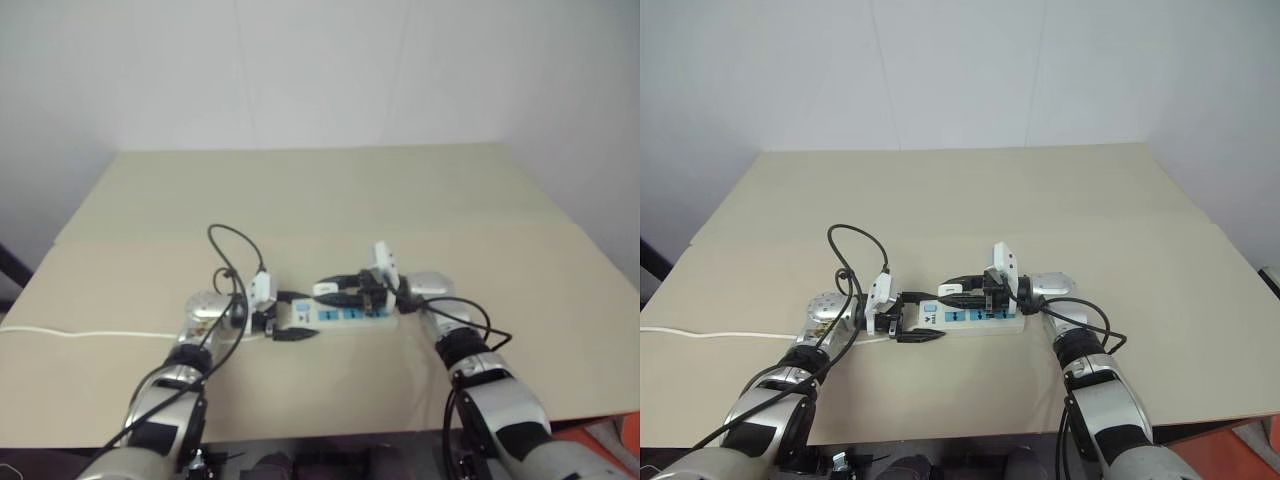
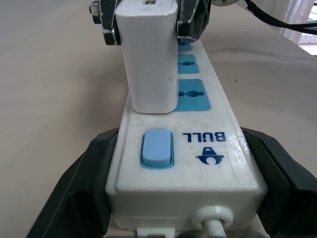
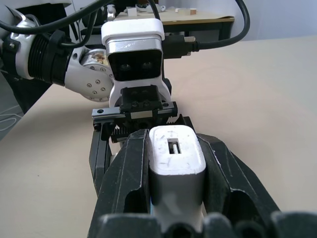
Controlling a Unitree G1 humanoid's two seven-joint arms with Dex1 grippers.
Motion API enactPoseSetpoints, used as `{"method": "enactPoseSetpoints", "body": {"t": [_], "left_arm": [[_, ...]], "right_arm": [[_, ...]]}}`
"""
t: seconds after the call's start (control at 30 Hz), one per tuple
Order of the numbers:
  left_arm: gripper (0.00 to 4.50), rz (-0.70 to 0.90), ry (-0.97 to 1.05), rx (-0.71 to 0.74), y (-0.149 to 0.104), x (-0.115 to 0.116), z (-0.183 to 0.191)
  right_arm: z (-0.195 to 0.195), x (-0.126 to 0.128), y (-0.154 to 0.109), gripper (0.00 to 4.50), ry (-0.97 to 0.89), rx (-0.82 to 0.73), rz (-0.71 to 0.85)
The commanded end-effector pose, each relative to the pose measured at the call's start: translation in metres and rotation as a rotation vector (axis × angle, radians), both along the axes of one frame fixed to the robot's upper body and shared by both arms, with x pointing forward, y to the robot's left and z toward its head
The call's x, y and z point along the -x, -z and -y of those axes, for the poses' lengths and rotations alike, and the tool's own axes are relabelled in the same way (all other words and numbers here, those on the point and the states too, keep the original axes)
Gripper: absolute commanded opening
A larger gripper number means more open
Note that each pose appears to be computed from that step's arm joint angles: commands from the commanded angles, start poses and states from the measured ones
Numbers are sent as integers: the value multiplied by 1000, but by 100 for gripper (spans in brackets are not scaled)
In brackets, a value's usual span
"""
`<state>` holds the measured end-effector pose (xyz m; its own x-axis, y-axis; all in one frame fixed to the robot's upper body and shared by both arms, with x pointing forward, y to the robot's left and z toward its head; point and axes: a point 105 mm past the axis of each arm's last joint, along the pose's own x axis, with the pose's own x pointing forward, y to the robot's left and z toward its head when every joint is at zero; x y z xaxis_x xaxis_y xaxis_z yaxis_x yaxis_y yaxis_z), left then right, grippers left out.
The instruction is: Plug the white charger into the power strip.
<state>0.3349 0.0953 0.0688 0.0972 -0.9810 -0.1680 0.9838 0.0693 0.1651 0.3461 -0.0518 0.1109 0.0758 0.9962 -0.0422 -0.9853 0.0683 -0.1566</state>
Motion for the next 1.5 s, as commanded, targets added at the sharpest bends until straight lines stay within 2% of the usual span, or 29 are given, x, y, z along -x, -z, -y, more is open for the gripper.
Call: {"method": "enactPoseSetpoints", "body": {"t": [0.03, 0.3, 0.53, 0.8, 1.37, 1.4, 1.5], "left_arm": [[329, 12, 80, -45, 3, 8, 6], [329, 11, 76, -42, 4, 8, 6], [329, 13, 70, -45, 5, 8, 5], [329, 10, 68, -46, 5, 8, 5], [329, 12, 64, -53, 6, 8, 5], [329, 12, 63, -53, 6, 8, 5], [329, 13, 62, -54, 6, 8, 5]], "right_arm": [[16, 15, 57, 114, 30, 166, -101], [17, 12, 63, 114, 40, 216, -162], [15, 19, 64, 114, 3, 211, -104], [18, 8, 73, 114, 72, 285, -292], [23, 13, 74, 114, 76, 270, -238], [23, 13, 73, 186, 76, 261, -235], [21, 11, 67, 282, 84, 225, -200]]}}
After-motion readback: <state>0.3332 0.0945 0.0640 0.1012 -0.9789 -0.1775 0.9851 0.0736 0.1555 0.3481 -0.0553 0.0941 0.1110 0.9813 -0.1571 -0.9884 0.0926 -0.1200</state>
